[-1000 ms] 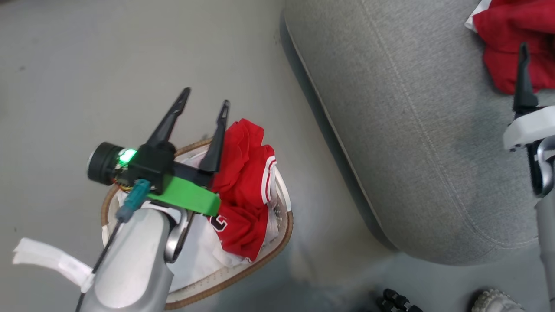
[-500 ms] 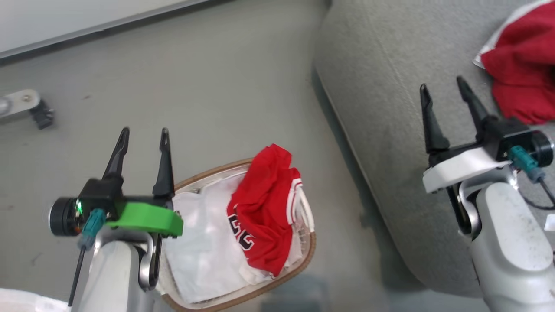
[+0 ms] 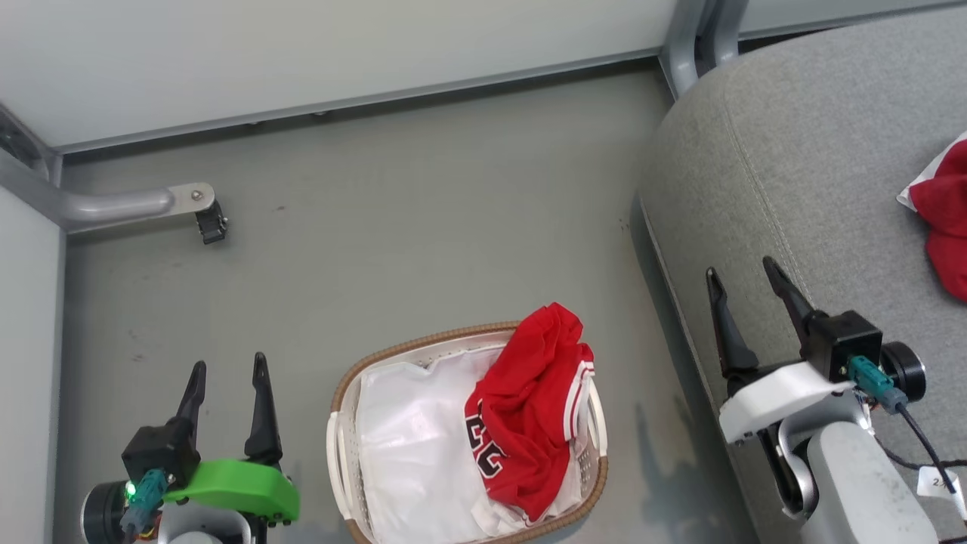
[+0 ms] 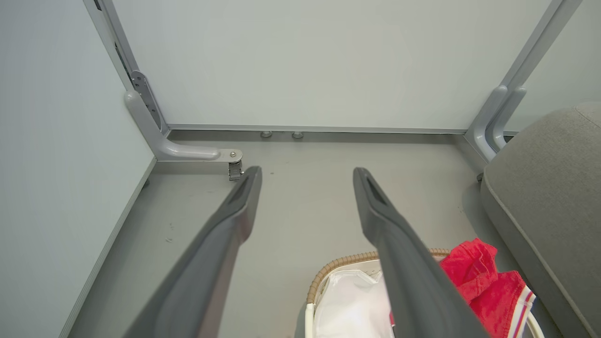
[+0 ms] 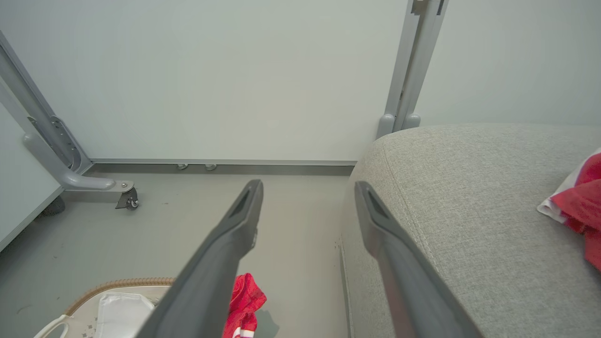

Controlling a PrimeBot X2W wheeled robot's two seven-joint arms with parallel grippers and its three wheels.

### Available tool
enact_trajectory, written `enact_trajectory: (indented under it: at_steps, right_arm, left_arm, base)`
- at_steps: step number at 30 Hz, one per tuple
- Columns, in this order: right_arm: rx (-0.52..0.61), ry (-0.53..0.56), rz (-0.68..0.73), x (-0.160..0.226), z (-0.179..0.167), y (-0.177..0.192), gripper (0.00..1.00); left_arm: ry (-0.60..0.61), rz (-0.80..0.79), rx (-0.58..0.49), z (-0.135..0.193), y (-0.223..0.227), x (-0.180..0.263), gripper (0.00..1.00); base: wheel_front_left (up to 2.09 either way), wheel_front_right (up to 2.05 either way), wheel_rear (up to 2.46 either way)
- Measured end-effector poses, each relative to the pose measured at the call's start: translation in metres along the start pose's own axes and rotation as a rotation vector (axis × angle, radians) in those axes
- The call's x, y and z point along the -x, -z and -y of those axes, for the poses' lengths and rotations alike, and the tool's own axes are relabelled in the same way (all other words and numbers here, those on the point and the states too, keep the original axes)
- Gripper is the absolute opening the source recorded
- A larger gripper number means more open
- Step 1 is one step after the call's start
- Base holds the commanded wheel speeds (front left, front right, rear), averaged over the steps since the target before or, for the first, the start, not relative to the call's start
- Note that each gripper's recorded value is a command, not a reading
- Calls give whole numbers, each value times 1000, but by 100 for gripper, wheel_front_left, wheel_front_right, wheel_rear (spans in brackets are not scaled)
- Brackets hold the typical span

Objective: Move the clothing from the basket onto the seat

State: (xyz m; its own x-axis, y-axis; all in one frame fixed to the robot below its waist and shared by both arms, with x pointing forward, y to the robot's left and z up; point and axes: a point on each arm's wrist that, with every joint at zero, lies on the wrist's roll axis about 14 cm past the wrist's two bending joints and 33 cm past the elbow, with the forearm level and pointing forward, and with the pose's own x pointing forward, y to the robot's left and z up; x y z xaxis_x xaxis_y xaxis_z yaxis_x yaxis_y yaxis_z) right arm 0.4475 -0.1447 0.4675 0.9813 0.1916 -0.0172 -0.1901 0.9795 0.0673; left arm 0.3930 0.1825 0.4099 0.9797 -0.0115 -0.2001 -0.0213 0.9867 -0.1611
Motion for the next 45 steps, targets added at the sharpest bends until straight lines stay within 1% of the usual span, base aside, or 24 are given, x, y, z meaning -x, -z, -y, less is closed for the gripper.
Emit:
enact_trajectory:
  at_steps: [4, 9, 15, 19, 25, 29, 34, 40, 45]
  right_arm:
    - [-13, -15, -20, 15, -11, 5, 100]
    - [-19, -21, -33, 30, -18, 7, 100]
    - [-23, -26, -30, 36, -23, 6, 100]
    - [-25, -32, -36, 33, -24, 8, 100]
    - [-14, -46, 5, 12, -23, -4, 100]
    - [-1, -61, 60, -9, -23, -19, 100]
    - [17, -58, 134, -36, -13, -38, 100]
    - [25, -33, 164, -60, 4, -37, 100]
    - [41, -31, 174, -77, 12, -29, 100]
  left_arm:
    - [-34, 7, 10, -11, -2, 20, 100]
    - [-48, 15, 31, -14, -2, 39, 100]
    - [-29, 23, 40, -8, -4, 44, 100]
    - [15, -29, 40, 5, 12, 43, 100]
    - [122, -82, 61, 39, 25, 21, 100]
    - [210, -149, 61, 66, 43, 5, 100]
    - [312, -255, 44, 98, 74, -16, 100]
    - [403, -383, 39, 125, 116, -40, 100]
    - [442, -518, 23, 134, 162, -48, 100]
  base:
    - [0, 0, 0]
    - [0, 0, 0]
    - [0, 0, 0]
    - [0, 0, 0]
    - [0, 0, 0]
    - [0, 0, 0]
    - [0, 0, 0]
    - [0, 0, 0]
    - [0, 0, 0]
